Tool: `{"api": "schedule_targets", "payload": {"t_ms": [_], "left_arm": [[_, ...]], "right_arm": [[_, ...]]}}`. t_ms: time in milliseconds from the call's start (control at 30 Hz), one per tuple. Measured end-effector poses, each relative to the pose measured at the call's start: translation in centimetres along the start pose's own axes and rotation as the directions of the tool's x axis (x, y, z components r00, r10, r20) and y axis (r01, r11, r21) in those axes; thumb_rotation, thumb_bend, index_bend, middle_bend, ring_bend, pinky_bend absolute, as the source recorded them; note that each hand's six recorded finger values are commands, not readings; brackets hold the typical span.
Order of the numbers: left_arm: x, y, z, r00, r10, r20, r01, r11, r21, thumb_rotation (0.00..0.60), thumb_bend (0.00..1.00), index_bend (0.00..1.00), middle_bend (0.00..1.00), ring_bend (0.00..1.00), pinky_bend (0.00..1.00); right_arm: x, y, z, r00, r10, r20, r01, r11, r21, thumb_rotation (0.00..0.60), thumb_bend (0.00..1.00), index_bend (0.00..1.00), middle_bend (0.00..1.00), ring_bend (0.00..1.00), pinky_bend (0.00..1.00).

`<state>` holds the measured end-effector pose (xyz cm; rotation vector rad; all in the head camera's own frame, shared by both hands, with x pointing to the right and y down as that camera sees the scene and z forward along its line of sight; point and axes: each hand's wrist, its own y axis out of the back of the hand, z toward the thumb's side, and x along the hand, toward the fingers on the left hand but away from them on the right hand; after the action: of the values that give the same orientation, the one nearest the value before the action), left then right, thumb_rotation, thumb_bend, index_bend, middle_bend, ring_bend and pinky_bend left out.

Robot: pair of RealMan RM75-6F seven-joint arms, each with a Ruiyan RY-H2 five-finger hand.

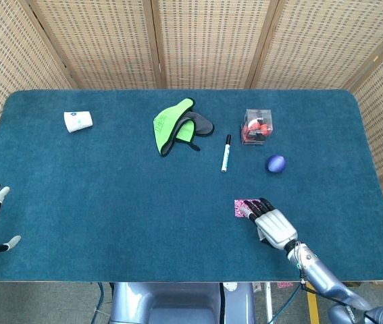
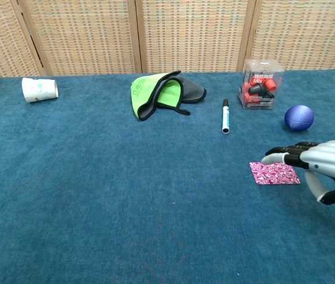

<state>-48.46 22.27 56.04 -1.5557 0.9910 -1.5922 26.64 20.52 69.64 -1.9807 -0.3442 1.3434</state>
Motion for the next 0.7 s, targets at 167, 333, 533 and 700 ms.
{"api": "schedule_targets", "payload": {"t_ms": [167, 333, 533, 700], "left_arm": [[0.0, 0.0, 0.0, 1.0, 0.0, 0.0, 0.0, 1.0, 0.0, 0.6, 0.0, 0.0, 0.0, 0.0, 0.0], [0.0, 0.0, 0.0, 1.0, -0.001, -0.001, 0.001, 1.0, 0.0, 0.6, 0.0, 0.0, 0.0, 0.0, 0.0], [0.0, 0.0, 0.0, 1.0, -0.002, -0.002, 0.002, 1.0, 0.001, 0.6, 0.0, 0.0, 0.0, 0.0, 0.0], [0.0, 0.0, 0.0, 1.0, -0.001, -0.003, 0.001, 1.0, 0.002, 0.6, 0.0, 0.0, 0.0, 0.0, 0.0]], "right_arm": [[-1.0, -0.8, 0.3, 0.999, 0.032, 0.015, -0.033, 0.999, 0.013, 0.6, 1.0, 0.06, 0.04, 0.0, 0.0], [-1.2, -1.5, 0.0, 0.997, 0.064, 0.031, -0.065, 0.998, 0.015, 0.6, 1.0, 0.06, 0.06, 0.0, 0.02], [-0.4, -1.9, -0.5, 0.995, 0.092, 0.033, -0.093, 0.996, 0.018, 0.6, 1.0, 0.06, 0.09, 0.01, 0.1], [0.6, -2.3, -0.5, 0.994, 0.108, 0.015, -0.109, 0.994, 0.033, 0.6, 1.0, 0.06, 0.1, 0.01, 0.12]]}}
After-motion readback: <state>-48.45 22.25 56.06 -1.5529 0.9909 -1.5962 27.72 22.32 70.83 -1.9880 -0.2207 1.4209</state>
